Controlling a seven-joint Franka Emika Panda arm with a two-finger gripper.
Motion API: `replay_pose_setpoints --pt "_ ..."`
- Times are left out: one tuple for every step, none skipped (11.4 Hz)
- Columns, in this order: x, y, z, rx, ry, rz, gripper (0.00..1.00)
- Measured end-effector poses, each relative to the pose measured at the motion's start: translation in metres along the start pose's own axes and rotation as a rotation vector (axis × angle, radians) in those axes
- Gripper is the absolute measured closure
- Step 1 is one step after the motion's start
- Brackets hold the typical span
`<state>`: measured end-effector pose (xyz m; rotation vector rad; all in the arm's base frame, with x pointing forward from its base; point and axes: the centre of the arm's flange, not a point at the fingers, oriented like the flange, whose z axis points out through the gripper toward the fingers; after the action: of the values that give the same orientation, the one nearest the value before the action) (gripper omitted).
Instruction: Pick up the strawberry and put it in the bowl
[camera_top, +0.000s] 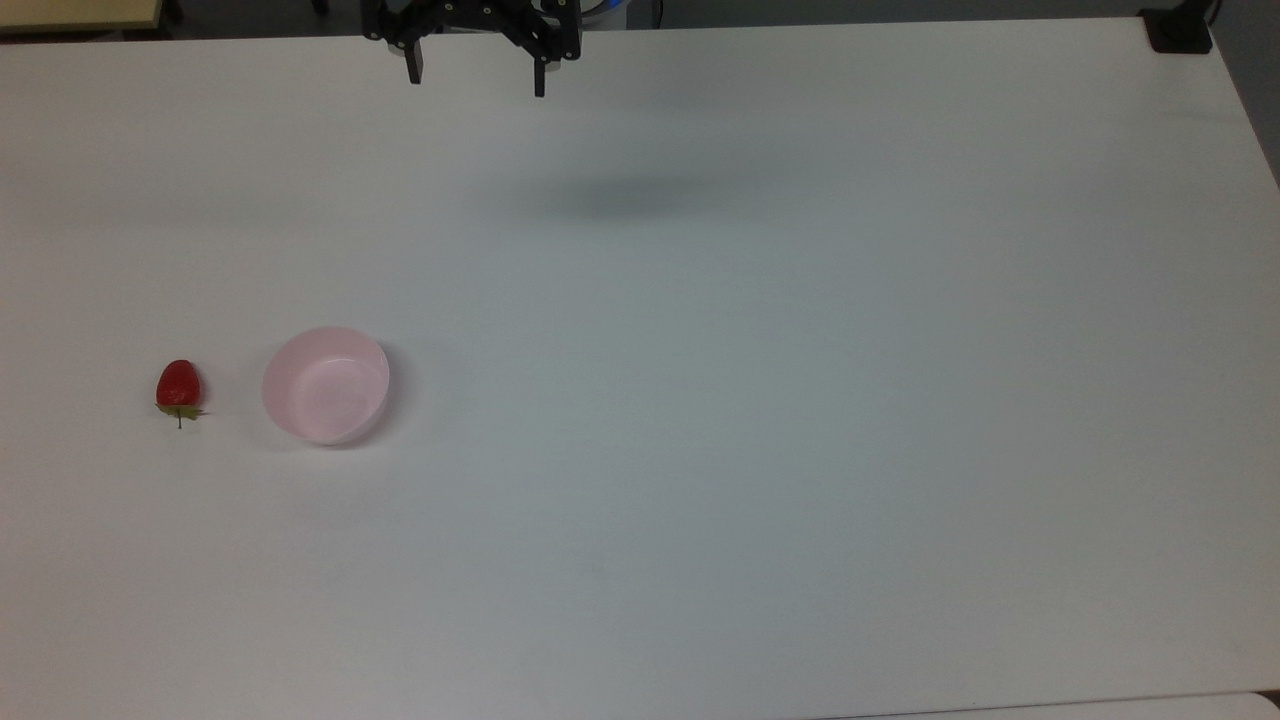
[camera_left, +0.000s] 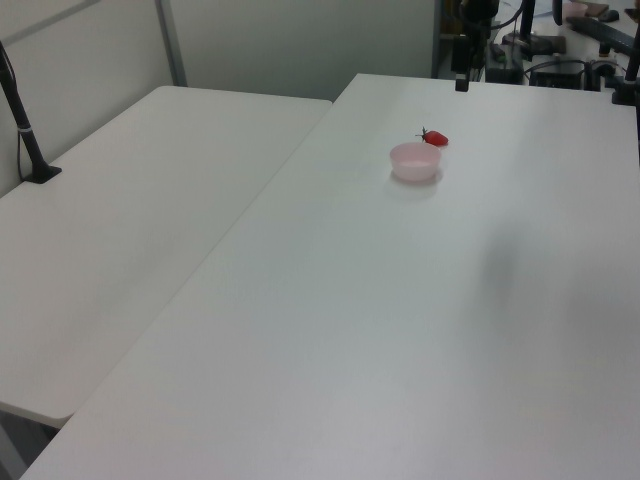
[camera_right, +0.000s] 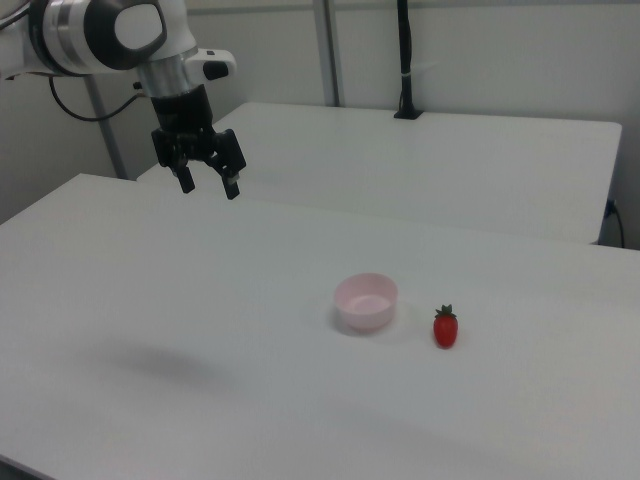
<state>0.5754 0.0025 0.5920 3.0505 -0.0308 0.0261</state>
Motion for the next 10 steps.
replay_pose_setpoints --pt "-0.0003 -0.002 0.0019 0.0 -0.004 -0.004 0.0" --pt "-0.0004 -0.002 0.0025 0.0 -0.005 -0.004 0.0" --pt "-0.0006 -0.0022 0.0038 0.0 -0.008 -0.004 0.0" --pt "-0.0007 -0.0022 0.0048 0.0 -0.01 -0.004 0.0" --pt "-0.0008 -0.0023 0.0054 0.0 -0.011 -0.004 0.0" --pt "-0.0008 -0.0023 0.0058 0.0 -0.012 -0.004 0.0" --pt "-0.0009 -0.0023 0.0064 0.0 -0.013 -0.004 0.0" --pt "-0.001 -0.0016 0.0069 0.0 -0.014 -0.003 0.0" --pt "-0.001 0.0002 0.0074 -0.001 -0.016 0.0 0.0" --pt "-0.0009 0.0035 0.008 -0.001 -0.017 0.006 0.0"
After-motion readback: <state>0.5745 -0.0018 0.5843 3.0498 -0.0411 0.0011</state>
